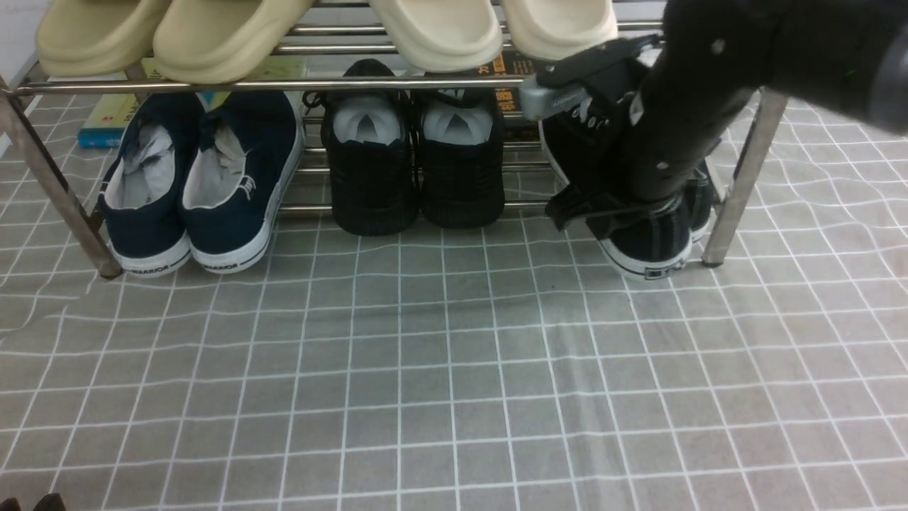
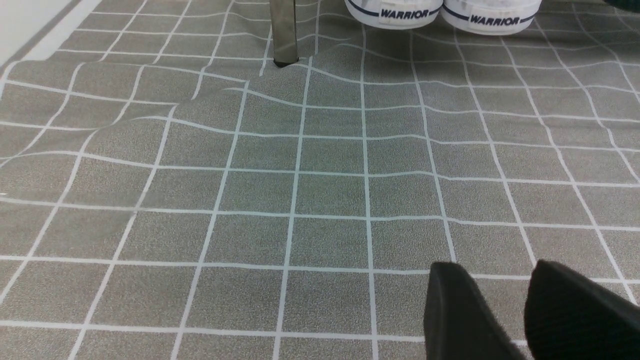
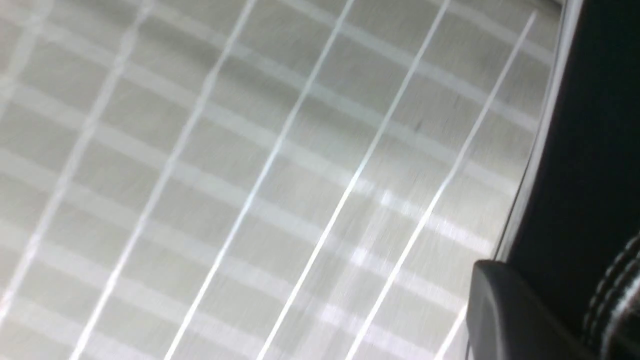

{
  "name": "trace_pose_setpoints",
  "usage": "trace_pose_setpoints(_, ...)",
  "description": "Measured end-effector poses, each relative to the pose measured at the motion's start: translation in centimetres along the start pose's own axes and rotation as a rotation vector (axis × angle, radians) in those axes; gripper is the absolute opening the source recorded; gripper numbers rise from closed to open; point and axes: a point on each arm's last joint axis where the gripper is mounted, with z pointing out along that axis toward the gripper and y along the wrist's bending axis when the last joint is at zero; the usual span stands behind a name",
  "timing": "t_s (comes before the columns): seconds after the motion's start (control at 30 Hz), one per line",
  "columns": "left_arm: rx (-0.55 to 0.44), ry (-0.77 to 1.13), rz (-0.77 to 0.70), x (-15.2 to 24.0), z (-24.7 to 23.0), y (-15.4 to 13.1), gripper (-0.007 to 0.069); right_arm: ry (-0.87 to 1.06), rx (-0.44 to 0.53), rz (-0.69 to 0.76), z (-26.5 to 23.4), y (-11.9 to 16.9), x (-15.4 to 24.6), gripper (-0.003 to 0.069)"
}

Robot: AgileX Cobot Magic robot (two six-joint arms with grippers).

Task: Take the shoes off the shelf with your hand from the grey coffee tablecloth.

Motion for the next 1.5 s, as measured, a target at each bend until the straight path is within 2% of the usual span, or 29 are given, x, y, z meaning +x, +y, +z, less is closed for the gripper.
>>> trace_pose_setpoints(0.17,0.0,0.0,0.0,0.0,0.0,0.0,0.024,0.087,-0.069,0.027,-3.2,0.6,1.9,0.002)
trace_pose_setpoints(0.27,0.0,0.0,0.0,0.0,0.0,0.0,0.024,0.124,-0.1,0.041,-3.2,0.9,3.0,0.002)
trace_pose_setpoints(0.43,0.0,0.0,0.0,0.0,0.0,0.0,0.024,0.191,-0.142,0.096,0.1,1.3,6.1,0.0022)
trace_pose_setpoints(0.67,0.0,0.0,0.0,0.0,0.0,0.0,0.024,0.144,-0.127,0.204,3.5,1.1,8.0,0.0025)
trace_pose_setpoints(0.97,0.0,0.0,0.0,0.0,0.0,0.0,0.024,0.124,-0.142,0.271,4.0,1.7,8.3,0.0039)
trace_pose_setpoints(1.3,0.0,0.0,0.0,0.0,0.0,0.0,0.024,0.159,-0.177,0.31,3.9,4.9,8.8,0.0073)
trace_pose_setpoints(1.5,0.0,0.0,0.0,0.0,0.0,0.0,0.024,0.147,-0.167,0.336,3.9,5.0,8.7,0.0088)
